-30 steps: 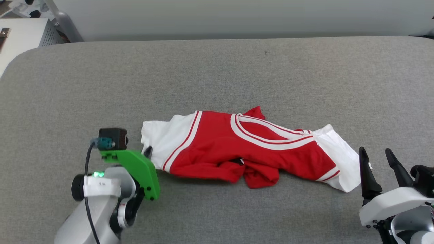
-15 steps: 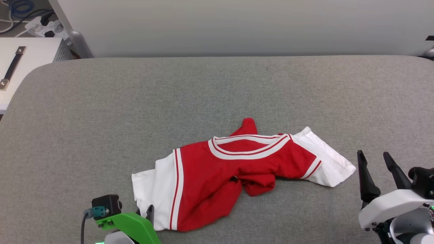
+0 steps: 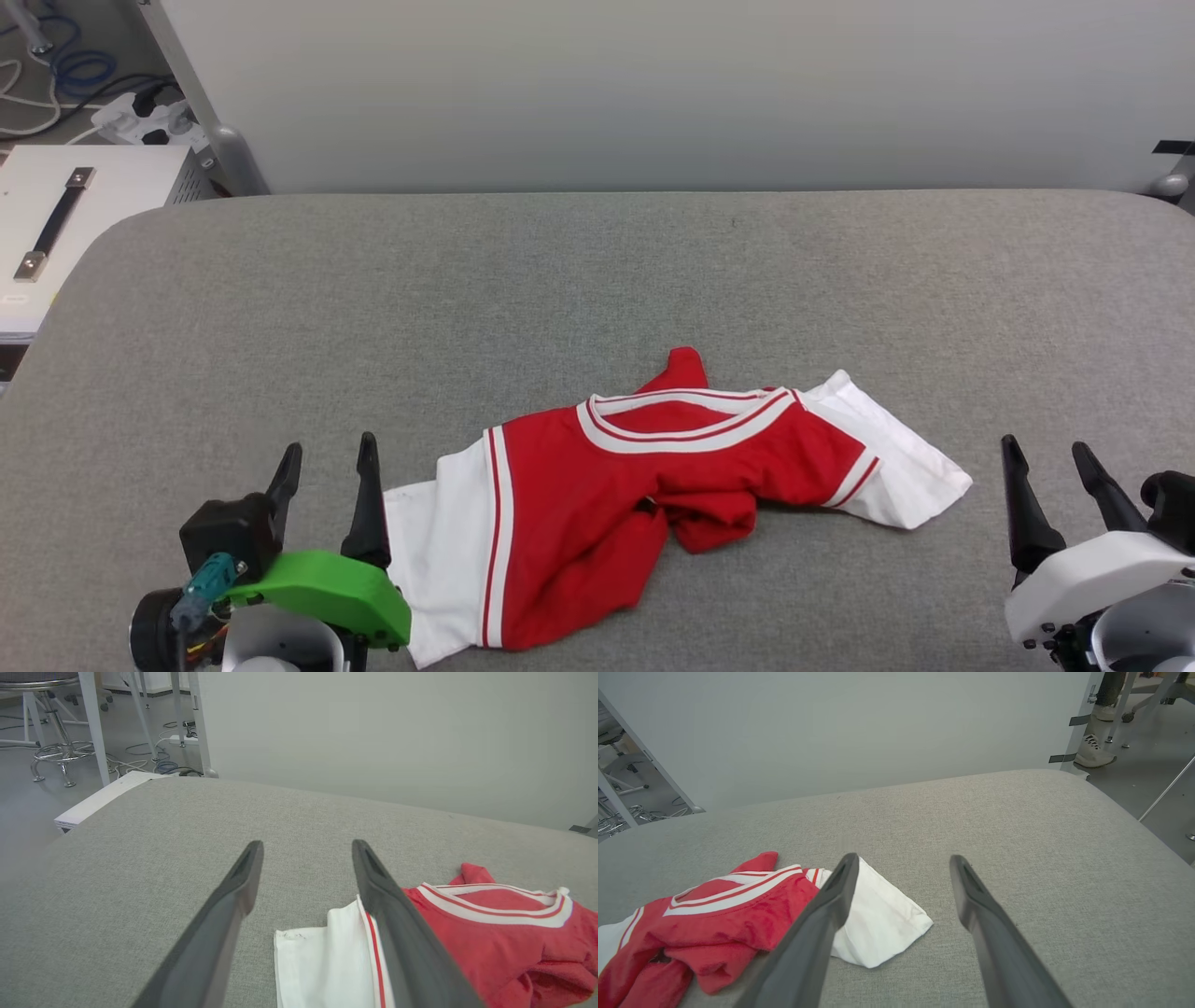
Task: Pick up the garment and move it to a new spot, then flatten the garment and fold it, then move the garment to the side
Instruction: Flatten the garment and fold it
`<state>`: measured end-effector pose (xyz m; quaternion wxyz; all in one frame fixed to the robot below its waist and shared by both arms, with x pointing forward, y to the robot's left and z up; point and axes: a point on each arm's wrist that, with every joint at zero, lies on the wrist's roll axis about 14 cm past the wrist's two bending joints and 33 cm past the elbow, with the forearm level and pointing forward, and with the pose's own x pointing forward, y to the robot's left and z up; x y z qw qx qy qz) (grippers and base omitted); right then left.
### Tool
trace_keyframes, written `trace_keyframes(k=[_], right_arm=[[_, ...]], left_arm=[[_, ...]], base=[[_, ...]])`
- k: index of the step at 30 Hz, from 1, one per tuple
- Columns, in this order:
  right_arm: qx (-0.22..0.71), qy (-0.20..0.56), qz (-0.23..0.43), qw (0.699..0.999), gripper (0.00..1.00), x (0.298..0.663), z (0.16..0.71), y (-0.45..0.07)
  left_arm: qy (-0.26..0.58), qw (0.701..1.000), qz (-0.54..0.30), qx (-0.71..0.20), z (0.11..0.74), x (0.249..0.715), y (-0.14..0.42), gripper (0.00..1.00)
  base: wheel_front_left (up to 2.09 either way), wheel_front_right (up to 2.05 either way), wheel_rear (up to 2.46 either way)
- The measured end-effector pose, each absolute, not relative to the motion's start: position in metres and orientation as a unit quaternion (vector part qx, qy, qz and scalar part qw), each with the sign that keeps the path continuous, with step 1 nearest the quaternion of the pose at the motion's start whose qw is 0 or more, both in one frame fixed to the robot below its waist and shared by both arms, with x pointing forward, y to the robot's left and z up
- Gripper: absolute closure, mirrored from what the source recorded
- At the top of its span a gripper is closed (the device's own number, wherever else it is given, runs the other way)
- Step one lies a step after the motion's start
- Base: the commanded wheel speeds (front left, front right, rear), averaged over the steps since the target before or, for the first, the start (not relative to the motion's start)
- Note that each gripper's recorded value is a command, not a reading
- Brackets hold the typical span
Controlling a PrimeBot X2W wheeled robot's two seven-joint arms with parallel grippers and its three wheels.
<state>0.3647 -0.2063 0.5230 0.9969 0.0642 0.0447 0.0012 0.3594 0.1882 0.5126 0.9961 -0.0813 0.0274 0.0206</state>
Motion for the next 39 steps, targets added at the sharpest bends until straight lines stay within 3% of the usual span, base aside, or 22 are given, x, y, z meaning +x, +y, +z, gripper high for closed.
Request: trace_keyframes(k=[6, 14, 29, 37, 38, 39], right_arm=[[0.073, 0.122, -0.016, 0.990, 0.00, 0.360, 0.494, -0.220], [0.077, 0.301, -0.030, 0.950, 0.00, 0.348, 0.433, -0.255], [0.039, 0.412, 0.080, 0.907, 0.00, 0.415, 0.403, -0.212], [0.023, 0.503, 0.116, 0.856, 0.00, 0.406, 0.361, -0.193], [0.024, 0.510, 0.121, 0.851, 0.51, 0.405, 0.358, -0.190], [0.027, 0.514, 0.123, 0.849, 0.85, 0.405, 0.357, -0.189]], left_arm=[[-0.014, 0.997, 0.025, -0.067, 0.536, 0.360, 0.189, 0.00], [-0.028, 0.997, 0.030, -0.072, 0.545, 0.363, 0.189, 0.00], [-0.016, 0.996, 0.045, -0.073, 0.527, 0.387, 0.195, 0.00], [0.000, 0.995, 0.065, -0.073, 0.512, 0.388, 0.205, 0.00], [0.002, 0.995, 0.068, -0.072, 0.510, 0.388, 0.207, 0.00], [0.005, 0.995, 0.071, -0.071, 0.508, 0.387, 0.208, 0.00]], base=[[0.00, 0.00, 0.00], [0.00, 0.00, 0.00], [0.00, 0.00, 0.00], [0.00, 0.00, 0.00], [0.00, 0.00, 0.00], [0.00, 0.00, 0.00]])
